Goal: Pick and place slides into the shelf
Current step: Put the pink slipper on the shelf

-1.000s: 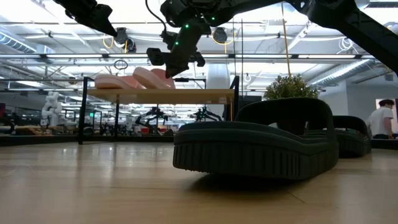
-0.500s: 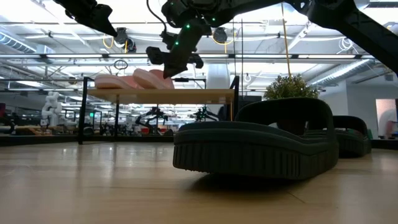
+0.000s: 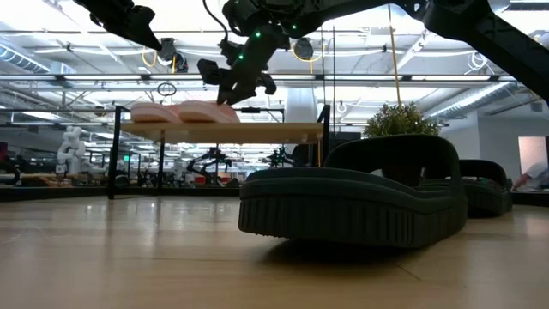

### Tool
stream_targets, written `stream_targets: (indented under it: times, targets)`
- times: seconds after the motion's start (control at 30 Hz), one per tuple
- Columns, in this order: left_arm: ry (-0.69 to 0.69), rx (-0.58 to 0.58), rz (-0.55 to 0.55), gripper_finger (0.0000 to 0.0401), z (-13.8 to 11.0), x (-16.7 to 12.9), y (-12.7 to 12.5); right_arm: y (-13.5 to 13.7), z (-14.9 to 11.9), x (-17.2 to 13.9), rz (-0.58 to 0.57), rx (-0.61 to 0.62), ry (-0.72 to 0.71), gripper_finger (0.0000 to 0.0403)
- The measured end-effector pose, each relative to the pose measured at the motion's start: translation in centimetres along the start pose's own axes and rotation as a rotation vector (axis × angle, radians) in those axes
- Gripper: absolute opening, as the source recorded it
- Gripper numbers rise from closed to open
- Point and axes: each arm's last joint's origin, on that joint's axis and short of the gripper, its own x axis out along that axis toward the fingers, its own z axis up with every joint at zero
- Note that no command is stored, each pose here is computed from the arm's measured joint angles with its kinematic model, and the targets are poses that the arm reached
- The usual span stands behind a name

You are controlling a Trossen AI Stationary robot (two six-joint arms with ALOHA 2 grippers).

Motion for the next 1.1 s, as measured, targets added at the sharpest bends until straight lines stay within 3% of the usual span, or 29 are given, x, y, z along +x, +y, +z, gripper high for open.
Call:
stream_targets:
  times: [0.87,1.1]
  targets:
    - [0.018,0.016,-0.003,0.0209,-0.2,0.0,0.0,0.4,0.6,-0.1,0.016,0.002,-0.065,0.0098]
    - [0.074,0.029,-0.013,0.0209,-0.9,0.0,-0.1,1.0,1.9,-2.0,0.060,-0.032,-0.118,0.0098]
